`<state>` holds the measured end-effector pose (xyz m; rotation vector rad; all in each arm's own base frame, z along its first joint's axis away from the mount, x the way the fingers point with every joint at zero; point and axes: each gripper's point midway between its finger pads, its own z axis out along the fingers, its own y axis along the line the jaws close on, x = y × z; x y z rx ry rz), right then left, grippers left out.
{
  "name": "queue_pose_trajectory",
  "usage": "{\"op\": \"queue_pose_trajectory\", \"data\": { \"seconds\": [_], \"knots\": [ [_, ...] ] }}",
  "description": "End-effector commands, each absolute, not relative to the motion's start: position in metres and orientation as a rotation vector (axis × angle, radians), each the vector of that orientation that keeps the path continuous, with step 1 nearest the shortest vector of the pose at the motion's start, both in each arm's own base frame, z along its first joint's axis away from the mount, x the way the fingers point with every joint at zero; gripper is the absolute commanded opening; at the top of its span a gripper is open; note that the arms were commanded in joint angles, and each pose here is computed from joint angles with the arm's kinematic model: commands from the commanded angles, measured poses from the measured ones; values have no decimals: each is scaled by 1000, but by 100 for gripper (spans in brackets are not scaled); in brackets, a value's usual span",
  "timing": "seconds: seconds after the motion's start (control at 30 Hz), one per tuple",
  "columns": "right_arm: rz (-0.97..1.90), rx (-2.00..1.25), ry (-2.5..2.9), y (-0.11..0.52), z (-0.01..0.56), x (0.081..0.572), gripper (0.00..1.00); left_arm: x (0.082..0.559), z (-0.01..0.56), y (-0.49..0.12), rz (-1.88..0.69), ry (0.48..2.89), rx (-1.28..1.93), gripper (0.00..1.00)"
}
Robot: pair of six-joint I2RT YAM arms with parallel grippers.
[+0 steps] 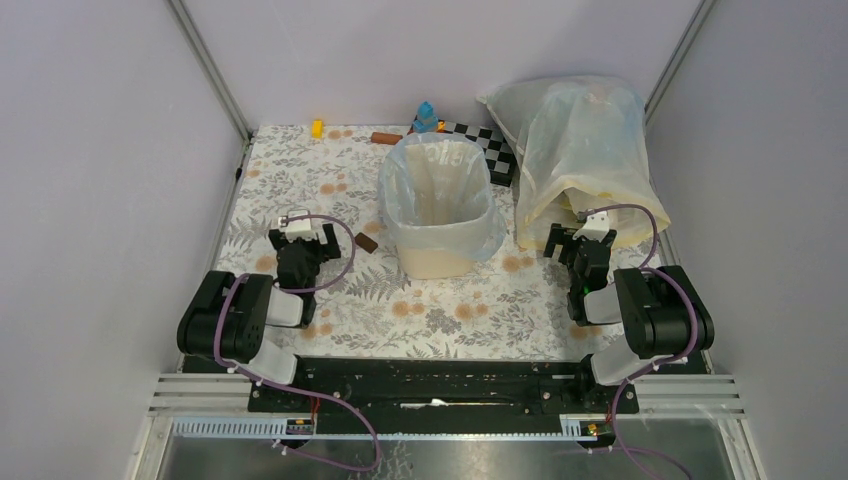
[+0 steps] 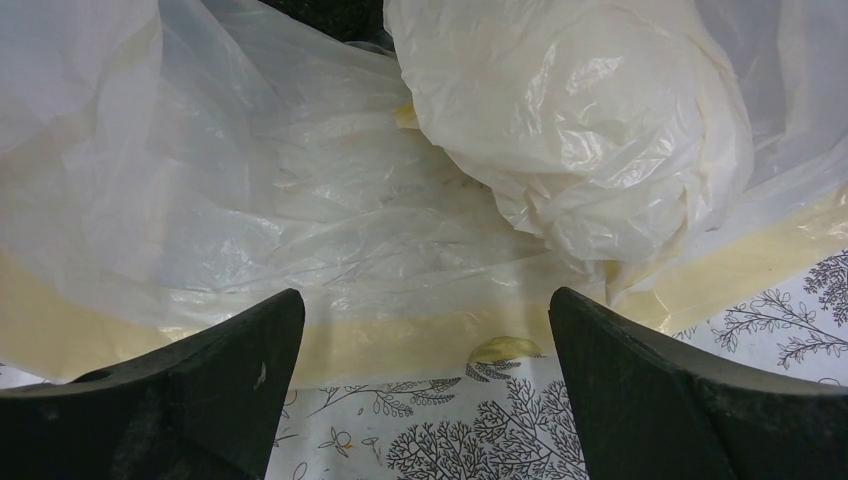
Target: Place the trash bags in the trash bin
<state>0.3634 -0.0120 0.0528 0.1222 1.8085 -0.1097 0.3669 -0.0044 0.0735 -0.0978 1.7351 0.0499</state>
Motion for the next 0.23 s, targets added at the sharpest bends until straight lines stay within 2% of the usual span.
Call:
{"op": "queue_pose_trajectory", "data": {
  "seconds": [0.0, 0.2],
  "knots": [
    [-98, 129, 1747, -12, 70, 372, 100, 379, 100, -7, 30, 1640, -90, 99],
    [-99, 130, 1746, -12, 71, 372, 100, 379, 100, -7, 30, 1641, -91, 99]
  ]
}}
